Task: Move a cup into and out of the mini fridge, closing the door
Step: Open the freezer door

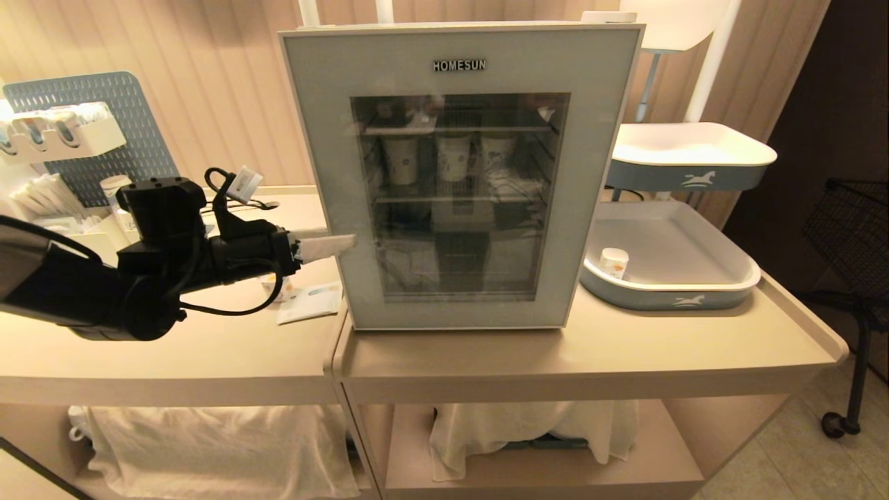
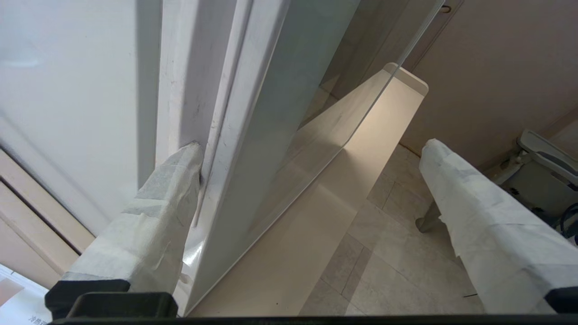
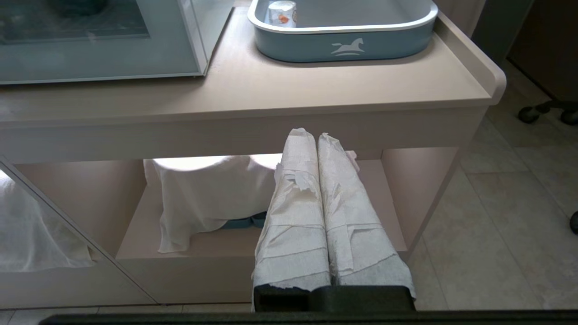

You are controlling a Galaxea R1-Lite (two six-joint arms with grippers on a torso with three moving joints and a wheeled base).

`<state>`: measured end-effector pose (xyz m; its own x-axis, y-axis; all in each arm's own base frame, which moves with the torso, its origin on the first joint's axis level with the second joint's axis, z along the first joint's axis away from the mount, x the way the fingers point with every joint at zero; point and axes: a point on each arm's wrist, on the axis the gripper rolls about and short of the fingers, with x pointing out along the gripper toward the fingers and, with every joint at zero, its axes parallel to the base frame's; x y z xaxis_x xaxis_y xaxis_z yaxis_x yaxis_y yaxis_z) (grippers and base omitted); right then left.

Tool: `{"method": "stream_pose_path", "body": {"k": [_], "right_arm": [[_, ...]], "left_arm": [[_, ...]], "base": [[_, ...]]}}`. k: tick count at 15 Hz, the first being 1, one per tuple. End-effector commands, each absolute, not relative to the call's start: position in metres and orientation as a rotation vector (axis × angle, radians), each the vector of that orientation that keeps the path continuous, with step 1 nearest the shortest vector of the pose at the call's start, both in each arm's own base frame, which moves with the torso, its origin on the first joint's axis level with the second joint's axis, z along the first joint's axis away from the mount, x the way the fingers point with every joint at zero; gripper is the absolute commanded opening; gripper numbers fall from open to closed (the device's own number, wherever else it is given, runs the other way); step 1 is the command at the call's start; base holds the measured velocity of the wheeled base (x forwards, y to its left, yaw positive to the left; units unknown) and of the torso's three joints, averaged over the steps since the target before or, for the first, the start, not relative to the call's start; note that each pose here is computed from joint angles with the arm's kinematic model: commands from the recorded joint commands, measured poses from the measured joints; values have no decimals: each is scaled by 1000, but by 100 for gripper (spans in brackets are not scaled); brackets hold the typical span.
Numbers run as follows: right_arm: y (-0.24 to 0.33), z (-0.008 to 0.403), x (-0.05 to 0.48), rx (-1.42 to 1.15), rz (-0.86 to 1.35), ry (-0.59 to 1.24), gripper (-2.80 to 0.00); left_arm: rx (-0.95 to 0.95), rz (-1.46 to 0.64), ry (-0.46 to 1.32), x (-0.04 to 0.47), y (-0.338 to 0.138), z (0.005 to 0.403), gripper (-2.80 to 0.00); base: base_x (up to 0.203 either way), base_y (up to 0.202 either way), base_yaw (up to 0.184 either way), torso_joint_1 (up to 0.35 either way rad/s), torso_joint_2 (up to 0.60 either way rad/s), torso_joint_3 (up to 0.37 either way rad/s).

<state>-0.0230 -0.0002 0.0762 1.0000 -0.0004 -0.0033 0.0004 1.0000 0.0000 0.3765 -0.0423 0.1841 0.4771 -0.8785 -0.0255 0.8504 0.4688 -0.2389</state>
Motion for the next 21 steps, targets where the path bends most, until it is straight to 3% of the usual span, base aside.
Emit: {"method": "stream_pose_path", "body": {"k": [1, 11, 17, 18, 21], "right_arm": [[0, 76, -23, 0, 0, 3, -280], [0, 76, -23, 0, 0, 5, -280], [0, 76, -23, 0, 0, 5, -280], [0, 76, -23, 0, 0, 3, -280], [0, 76, -23, 0, 0, 3, -280]], "left_arm": [[-208, -1081, 154, 375, -44, 185, 0], [-283, -1157, 210, 318, -38, 201, 0], [-281, -1186, 214, 223, -33, 206, 0], [-289, -1185, 230, 206, -32, 199, -280], [-324, -1098, 267, 192, -19, 182, -280]], "base": [[0, 0, 0, 0, 0, 0], [0, 0, 0, 0, 0, 0], [0, 0, 0, 0, 0, 0], [0, 0, 0, 0, 0, 0], [0, 0, 0, 0, 0, 0]]}}
